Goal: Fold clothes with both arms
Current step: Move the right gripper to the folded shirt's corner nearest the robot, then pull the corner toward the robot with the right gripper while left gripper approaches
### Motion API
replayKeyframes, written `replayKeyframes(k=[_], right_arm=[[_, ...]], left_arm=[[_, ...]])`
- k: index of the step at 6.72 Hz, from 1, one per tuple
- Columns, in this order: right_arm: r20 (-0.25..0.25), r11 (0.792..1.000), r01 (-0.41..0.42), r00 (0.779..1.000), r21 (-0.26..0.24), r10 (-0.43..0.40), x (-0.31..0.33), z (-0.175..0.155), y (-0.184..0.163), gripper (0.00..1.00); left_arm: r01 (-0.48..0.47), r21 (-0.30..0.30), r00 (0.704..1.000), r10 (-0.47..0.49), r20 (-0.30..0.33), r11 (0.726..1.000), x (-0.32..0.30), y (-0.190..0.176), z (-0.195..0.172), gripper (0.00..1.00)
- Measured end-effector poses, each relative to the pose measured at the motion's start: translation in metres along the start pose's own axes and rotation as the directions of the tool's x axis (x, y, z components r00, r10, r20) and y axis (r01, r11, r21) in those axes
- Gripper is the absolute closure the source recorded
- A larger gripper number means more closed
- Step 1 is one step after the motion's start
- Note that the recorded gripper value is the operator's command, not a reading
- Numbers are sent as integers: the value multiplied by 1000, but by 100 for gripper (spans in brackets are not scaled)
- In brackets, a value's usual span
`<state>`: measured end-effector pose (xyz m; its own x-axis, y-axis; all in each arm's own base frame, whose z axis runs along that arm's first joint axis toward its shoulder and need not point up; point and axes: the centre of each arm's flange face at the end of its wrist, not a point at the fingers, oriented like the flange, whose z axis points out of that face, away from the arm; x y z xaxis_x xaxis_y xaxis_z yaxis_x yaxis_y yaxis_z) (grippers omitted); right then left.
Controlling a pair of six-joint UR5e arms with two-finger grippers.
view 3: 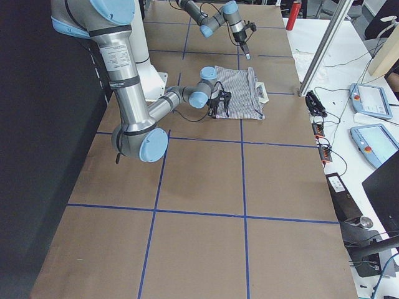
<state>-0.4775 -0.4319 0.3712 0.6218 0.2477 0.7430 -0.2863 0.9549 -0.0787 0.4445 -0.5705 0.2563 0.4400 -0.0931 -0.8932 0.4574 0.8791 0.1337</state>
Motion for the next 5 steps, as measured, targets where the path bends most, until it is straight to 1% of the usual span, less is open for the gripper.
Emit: replayKeyframes(k=[2,3,4,5], right_arm=[[12,1000,-9,1000,-1,9,4,-14,-6,100],[18,1000,-11,1000,-2,11,19,-27,1,100],[15,1000,-3,1000,-24,4,47,-48,22,100],[-2,997,7,1000,-75,-8,73,-70,64,100]], left_arm=[[0,0,1000,0,-6,1000,2,0,-2,0],[-1,0,1000,1,-11,1000,5,0,-4,0],[-4,0,1000,4,-18,1000,8,1,-7,0],[-7,-1,1000,7,-25,1000,10,3,-10,0]])
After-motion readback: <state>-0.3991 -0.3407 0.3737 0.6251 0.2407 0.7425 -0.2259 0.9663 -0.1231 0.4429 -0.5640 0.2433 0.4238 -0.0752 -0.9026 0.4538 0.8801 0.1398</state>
